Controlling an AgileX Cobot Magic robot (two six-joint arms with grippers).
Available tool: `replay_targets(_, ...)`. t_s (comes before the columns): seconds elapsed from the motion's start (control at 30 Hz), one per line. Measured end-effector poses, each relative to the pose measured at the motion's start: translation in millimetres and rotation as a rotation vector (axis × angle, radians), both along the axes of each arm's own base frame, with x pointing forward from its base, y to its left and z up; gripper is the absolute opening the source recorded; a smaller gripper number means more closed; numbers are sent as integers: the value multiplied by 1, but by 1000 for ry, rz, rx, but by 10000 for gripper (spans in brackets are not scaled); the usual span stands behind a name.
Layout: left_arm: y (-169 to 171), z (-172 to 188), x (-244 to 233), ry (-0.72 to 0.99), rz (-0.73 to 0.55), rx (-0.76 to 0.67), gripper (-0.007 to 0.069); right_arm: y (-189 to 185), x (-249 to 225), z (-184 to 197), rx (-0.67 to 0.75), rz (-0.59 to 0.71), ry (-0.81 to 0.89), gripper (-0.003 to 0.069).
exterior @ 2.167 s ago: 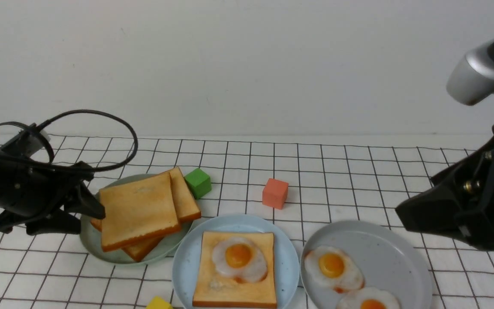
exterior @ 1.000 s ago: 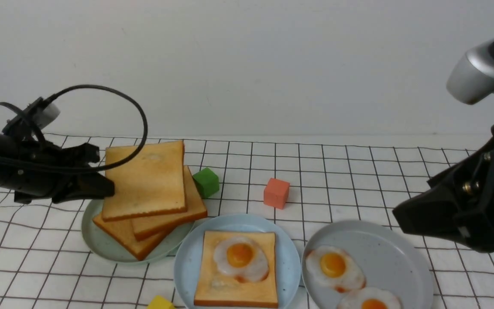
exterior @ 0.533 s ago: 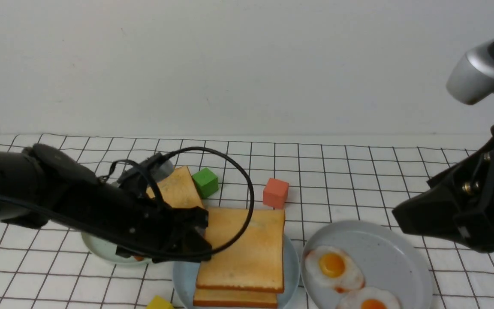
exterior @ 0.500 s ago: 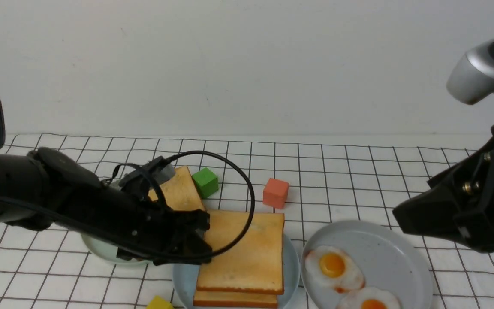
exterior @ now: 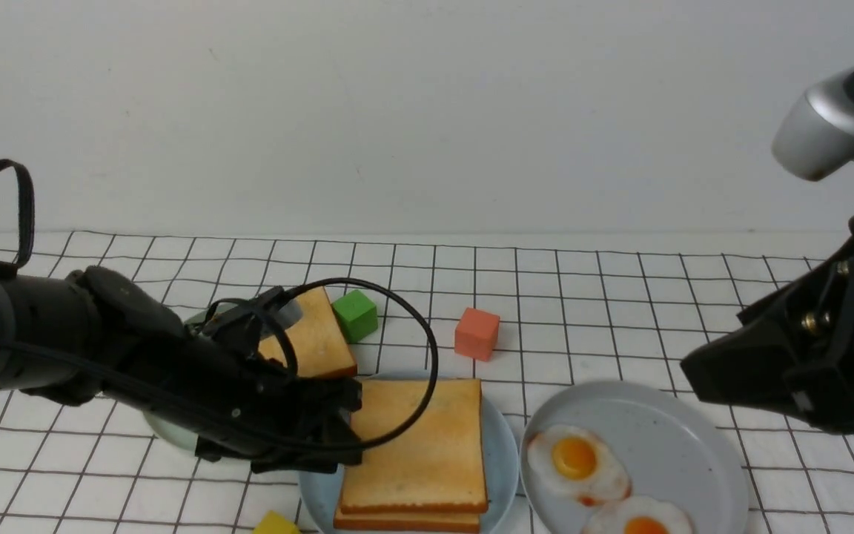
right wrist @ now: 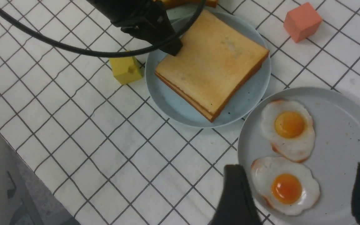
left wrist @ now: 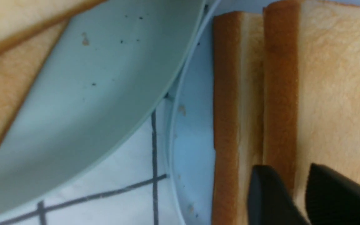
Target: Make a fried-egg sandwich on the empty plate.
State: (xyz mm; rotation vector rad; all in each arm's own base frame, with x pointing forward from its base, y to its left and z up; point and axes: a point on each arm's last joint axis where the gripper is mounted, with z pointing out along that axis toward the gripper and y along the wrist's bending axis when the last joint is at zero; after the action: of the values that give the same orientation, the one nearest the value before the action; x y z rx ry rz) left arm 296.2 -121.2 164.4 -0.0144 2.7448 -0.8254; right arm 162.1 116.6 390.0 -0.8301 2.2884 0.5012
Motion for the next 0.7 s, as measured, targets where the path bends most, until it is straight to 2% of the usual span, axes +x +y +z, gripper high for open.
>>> replay_targets(0.07,3,8,-3,-16,-8,26,326,-1,-2,3,13,-5,-14,365)
replay_targets(0.1,3,8,-3,-17,-8,29,333,-1,-2,3,16,-5,-16,353)
replay_targets(0.13,5,16,-6,-29,-9,42,378,-2,-5,7,38,-10,-43,246)
replay_targets(0.23,7,34,-12,-57,-4,37,421,-7,-13,12,80,-24,-83,36)
replay_targets(0.3,7,45,-16,-75,-10,24,424,-11,-18,11,101,-43,-96,-4)
replay_targets(0.37,8,62,-24,-110,-24,3,416,-16,-27,5,135,-64,-116,-10)
replay_targets(0.53,10,104,-51,-191,-85,-48,301,-31,-54,-26,272,-126,-193,-10)
replay_targets(0.6,13,130,-75,-244,-130,-75,170,-44,-71,-47,333,-161,-269,-10)
replay_targets(0.63,15,140,-84,-268,-141,-82,130,-49,-78,-56,344,-177,-309,-10)
replay_targets(0.67,16,142,-87,-268,-147,-84,120,-51,-79,-57,342,-185,-319,-10)
replay_targets(0.7,20,156,-105,-293,-158,-85,42,-59,-89,-68,364,-195,-383,-10)
